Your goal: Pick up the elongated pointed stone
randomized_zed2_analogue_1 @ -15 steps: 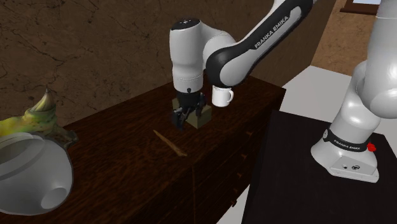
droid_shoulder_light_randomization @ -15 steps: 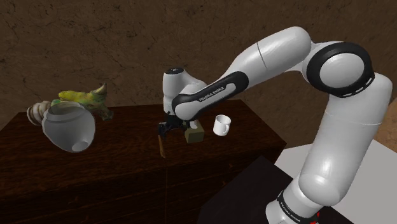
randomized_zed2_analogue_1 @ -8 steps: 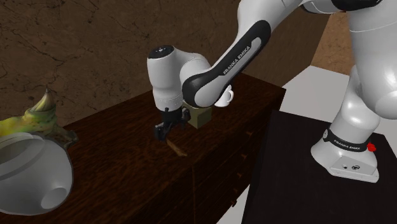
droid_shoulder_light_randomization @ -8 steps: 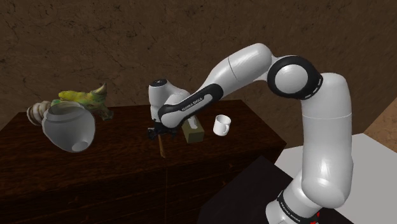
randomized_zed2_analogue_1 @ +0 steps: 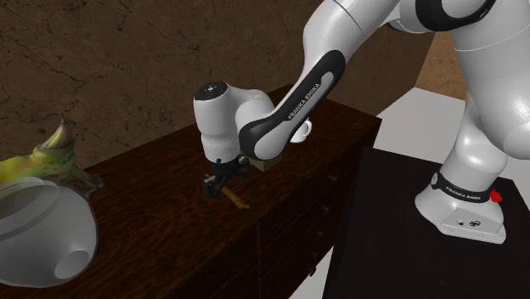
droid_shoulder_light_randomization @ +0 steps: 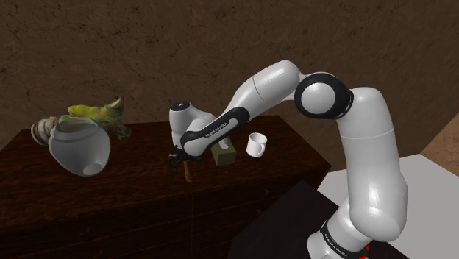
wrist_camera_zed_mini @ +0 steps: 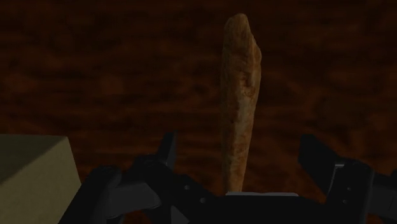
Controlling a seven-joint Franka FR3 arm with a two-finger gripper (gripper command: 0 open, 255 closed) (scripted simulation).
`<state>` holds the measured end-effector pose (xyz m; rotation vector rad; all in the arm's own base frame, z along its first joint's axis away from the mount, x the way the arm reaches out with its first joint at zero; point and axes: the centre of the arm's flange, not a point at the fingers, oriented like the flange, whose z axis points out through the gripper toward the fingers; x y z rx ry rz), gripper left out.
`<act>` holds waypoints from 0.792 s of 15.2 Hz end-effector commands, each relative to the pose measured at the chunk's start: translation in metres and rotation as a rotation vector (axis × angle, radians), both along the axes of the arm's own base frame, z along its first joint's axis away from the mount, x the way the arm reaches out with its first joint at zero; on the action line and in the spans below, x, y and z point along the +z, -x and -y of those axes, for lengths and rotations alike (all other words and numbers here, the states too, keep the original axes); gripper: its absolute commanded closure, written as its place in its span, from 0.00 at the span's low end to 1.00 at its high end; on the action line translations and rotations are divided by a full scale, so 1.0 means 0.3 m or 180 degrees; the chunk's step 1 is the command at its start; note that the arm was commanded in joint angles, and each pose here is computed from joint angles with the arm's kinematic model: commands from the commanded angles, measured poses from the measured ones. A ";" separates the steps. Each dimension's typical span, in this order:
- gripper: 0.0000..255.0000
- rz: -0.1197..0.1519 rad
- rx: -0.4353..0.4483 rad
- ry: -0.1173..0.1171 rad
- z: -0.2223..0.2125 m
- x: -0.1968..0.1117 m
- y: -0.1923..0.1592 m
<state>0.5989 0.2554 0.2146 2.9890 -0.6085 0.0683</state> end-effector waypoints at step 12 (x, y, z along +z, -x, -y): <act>1.00 0.0001 0.0000 -0.0001 -0.001 -0.024 0.000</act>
